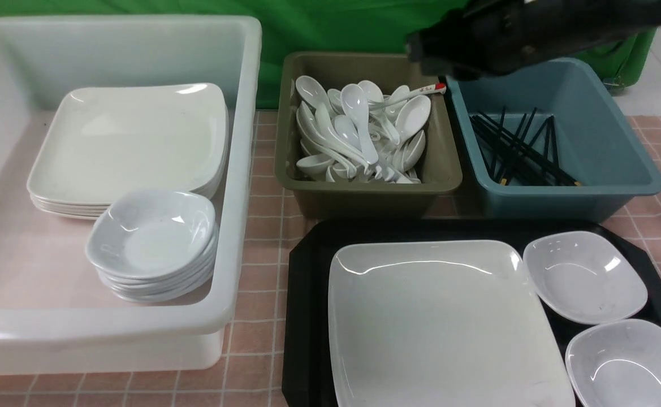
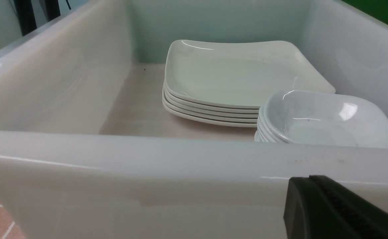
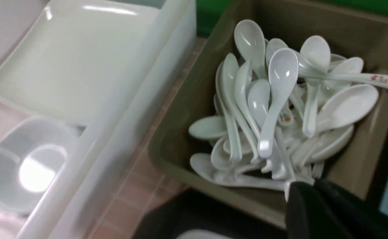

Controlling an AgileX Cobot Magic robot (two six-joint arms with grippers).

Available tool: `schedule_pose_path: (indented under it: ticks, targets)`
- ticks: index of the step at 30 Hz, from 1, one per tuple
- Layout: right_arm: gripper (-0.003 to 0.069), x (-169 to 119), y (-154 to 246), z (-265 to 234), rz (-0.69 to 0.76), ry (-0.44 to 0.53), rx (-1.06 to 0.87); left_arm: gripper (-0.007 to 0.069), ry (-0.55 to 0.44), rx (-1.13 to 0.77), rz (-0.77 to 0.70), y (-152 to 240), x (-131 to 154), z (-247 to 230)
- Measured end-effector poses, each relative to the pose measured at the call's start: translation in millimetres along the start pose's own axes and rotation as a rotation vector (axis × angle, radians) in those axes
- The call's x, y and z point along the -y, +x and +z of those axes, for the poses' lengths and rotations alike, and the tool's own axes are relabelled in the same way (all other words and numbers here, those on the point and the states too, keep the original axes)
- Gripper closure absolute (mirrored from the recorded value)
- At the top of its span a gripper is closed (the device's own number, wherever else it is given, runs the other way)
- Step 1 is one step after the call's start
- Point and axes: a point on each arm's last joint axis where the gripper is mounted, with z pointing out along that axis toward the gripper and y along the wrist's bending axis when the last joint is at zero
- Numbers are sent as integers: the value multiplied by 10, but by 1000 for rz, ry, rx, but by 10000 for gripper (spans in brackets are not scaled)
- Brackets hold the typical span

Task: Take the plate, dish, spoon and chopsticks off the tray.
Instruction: Use the right arm to put the soup spoon into the small storage box in the middle, then use the right arm to grab a small plate from the dinner plate

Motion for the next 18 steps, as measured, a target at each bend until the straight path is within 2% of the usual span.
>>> schedule_pose_path:
  ticks: [3, 8, 15, 18]
  targets:
    - [629, -98, 37, -728, -57, -17, -20, 605, 0, 0, 0, 0, 0, 0]
    - [629, -195, 277, -1571, -98, -31, -17, 605, 0, 0, 0, 0, 0, 0]
    - [629, -234, 746, -2101, -111, -32, -16, 605, 0, 0, 0, 0, 0, 0]
    - [629, -239, 1127, -2300, -114, -34, -31, 605, 0, 0, 0, 0, 0, 0]
